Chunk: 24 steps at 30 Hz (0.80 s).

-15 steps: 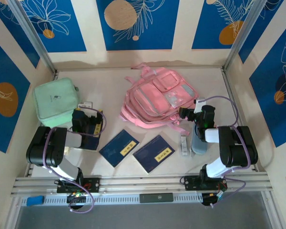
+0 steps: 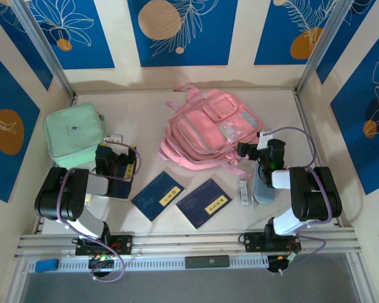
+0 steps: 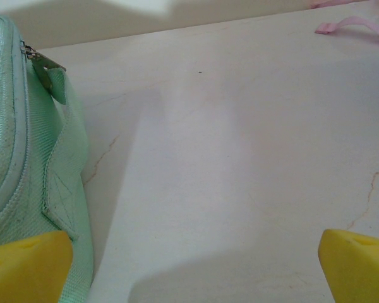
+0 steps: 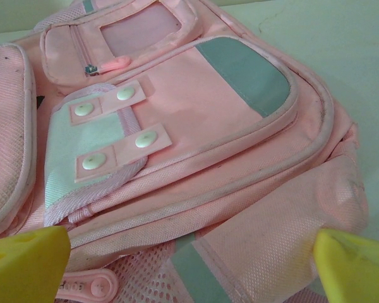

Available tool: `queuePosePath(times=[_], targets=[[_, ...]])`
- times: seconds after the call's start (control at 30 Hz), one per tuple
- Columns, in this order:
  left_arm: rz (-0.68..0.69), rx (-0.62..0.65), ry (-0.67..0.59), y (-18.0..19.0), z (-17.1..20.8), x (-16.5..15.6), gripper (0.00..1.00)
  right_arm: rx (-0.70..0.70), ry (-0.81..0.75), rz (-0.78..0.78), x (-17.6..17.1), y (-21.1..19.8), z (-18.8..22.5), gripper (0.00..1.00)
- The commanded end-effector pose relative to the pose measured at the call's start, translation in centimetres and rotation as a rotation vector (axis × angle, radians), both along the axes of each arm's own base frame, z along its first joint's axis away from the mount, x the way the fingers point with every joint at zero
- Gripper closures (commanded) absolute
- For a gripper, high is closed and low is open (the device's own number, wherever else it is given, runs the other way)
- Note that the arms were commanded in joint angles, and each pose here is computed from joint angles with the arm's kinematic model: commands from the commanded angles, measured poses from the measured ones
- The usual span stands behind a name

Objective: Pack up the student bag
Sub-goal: Rotate the student bag at the center of the table.

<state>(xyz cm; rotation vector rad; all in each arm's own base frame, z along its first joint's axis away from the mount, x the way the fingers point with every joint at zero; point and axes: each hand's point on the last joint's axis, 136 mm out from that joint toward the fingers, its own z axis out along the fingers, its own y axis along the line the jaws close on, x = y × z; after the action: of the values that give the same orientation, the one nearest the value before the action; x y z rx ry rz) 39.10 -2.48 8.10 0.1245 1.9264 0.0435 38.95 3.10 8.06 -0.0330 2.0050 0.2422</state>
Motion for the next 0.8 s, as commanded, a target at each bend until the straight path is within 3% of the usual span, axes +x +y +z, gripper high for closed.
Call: queuePosePath(times=[0.0, 0.77], targets=[[-0.017, -0.001, -0.029, -0.33, 1.10, 0.49, 0.01, 0.002, -0.045, 0.034, 0.68, 0.37, 1.38, 0.01], [-0.009, 0.001, -0.039, -0.13, 1.24, 0.40, 0.01, 0.009, -0.047, 0.037, 0.53, 0.32, 1.39, 0.01]])
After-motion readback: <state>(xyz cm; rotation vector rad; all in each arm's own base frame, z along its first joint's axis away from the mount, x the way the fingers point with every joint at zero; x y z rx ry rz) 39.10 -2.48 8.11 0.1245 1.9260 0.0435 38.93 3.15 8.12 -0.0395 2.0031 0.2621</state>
